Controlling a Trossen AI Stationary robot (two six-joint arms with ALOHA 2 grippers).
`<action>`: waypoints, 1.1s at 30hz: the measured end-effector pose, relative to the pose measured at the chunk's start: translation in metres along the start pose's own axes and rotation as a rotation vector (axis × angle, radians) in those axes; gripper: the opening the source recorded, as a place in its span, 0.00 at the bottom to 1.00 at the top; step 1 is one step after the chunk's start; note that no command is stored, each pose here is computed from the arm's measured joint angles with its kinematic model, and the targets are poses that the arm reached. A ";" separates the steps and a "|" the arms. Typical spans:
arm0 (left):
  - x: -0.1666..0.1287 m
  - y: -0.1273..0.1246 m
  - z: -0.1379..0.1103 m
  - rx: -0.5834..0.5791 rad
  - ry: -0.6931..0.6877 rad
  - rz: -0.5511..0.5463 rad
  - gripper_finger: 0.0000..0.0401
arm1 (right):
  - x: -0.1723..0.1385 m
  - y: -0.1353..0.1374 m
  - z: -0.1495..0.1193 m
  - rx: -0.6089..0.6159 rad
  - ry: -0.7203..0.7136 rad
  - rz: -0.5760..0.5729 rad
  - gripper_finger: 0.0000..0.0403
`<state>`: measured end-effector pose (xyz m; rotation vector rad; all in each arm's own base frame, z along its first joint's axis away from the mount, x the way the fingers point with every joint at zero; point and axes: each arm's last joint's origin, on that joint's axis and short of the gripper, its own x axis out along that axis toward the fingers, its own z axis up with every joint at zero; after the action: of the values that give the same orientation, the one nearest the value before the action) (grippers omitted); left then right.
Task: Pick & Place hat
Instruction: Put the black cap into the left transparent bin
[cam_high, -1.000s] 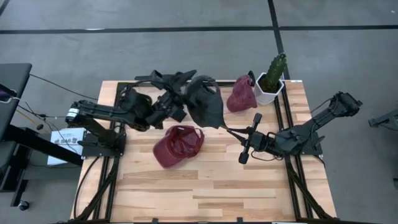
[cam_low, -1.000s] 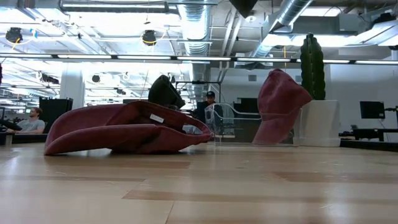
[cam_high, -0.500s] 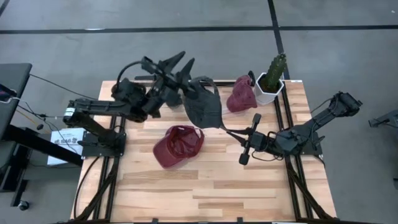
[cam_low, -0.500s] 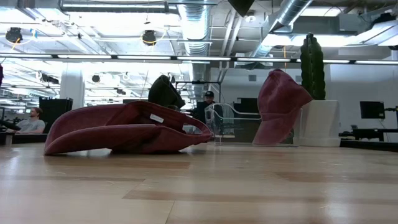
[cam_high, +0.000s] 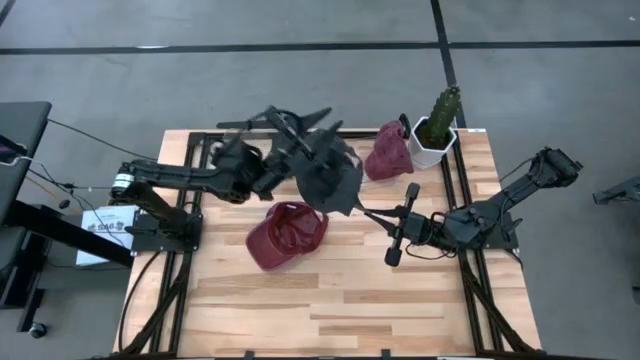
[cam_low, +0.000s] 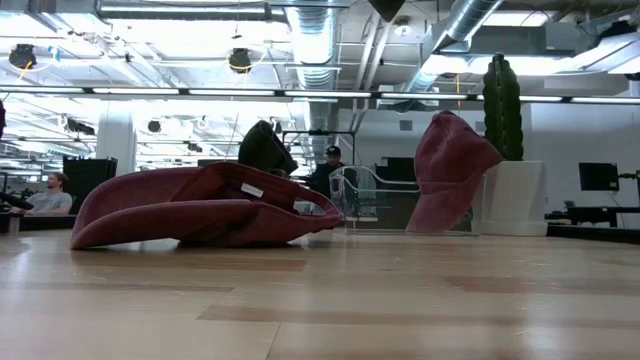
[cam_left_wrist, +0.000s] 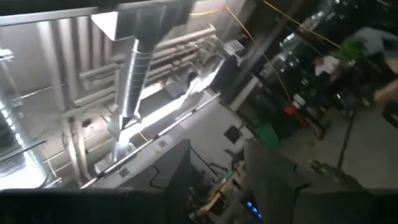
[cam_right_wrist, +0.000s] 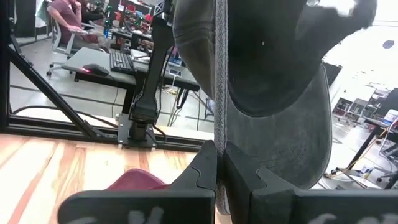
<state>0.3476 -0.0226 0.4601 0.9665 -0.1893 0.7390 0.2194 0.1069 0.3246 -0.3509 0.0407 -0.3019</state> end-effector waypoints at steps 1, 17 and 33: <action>0.000 -0.007 0.000 0.008 0.004 -0.010 0.37 | 0.000 0.000 0.000 0.000 0.001 -0.001 0.00; -0.020 -0.061 0.019 0.159 0.146 -0.090 0.37 | 0.000 -0.003 -0.002 -0.059 0.047 -0.099 0.00; -0.042 -0.047 0.036 0.244 0.320 -0.098 0.37 | -0.007 -0.015 0.004 -0.060 0.052 -0.169 0.00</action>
<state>0.3526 -0.0879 0.4297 1.0647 0.2315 0.8271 0.2085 0.0971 0.3333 -0.4073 0.0712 -0.4782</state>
